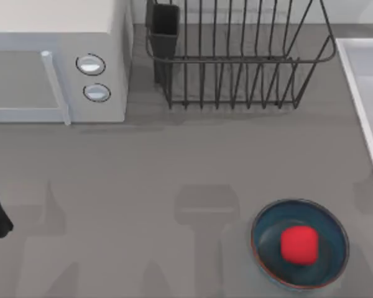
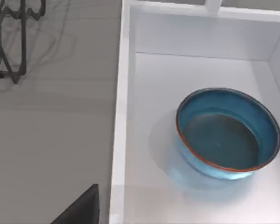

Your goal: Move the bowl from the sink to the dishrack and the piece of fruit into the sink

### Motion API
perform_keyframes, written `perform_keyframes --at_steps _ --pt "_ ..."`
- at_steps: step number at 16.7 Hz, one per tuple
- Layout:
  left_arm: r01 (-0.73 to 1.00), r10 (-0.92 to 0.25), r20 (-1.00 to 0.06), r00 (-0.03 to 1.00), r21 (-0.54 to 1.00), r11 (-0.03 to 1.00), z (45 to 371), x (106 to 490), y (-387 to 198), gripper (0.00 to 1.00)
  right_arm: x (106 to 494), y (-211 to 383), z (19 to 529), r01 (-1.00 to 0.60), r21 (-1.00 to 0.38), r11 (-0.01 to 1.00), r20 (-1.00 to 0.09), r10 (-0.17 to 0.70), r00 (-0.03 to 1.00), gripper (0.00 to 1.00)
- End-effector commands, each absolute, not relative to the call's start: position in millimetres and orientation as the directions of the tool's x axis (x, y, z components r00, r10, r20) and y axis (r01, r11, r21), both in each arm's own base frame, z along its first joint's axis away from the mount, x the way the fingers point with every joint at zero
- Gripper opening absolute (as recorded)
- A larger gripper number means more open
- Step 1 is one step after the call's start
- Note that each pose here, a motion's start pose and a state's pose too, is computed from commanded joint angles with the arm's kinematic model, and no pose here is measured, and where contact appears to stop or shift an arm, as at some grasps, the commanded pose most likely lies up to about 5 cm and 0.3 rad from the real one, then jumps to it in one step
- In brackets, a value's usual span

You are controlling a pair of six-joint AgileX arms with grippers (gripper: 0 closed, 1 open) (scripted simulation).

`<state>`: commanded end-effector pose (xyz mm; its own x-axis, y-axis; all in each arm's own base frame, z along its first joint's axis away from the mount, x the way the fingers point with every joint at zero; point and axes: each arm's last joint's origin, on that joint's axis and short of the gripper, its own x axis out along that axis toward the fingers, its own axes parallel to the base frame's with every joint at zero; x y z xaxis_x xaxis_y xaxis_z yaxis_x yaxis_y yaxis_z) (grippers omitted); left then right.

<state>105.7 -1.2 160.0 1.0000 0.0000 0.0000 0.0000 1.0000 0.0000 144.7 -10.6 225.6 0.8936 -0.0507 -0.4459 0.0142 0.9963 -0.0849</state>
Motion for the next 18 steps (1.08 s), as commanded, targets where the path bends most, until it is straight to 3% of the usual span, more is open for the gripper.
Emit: perform_keyframes --at_steps 5,9,14,18 --pt "0.0 0.0 0.0 1.0 0.0 1.0 160 106 -1 1.0 220 -27 253 -0.025 -0.086 0.996 -0.759 -0.05 0.649 1.0" --pt "0.0 0.0 0.0 1.0 0.0 1.0 160 106 -1 1.0 299 -54 244 -0.04 -0.045 0.998 -0.922 -0.026 0.385 1.0" --pt "0.0 0.0 0.0 1.0 0.0 1.0 160 106 -1 1.0 389 -102 203 -0.027 0.012 1.0 -0.991 0.015 0.132 1.0" --pt "0.0 0.0 0.0 1.0 0.0 1.0 160 106 -1 1.0 438 -141 169 -0.01 0.027 1.0 -0.998 0.027 0.059 1.0"
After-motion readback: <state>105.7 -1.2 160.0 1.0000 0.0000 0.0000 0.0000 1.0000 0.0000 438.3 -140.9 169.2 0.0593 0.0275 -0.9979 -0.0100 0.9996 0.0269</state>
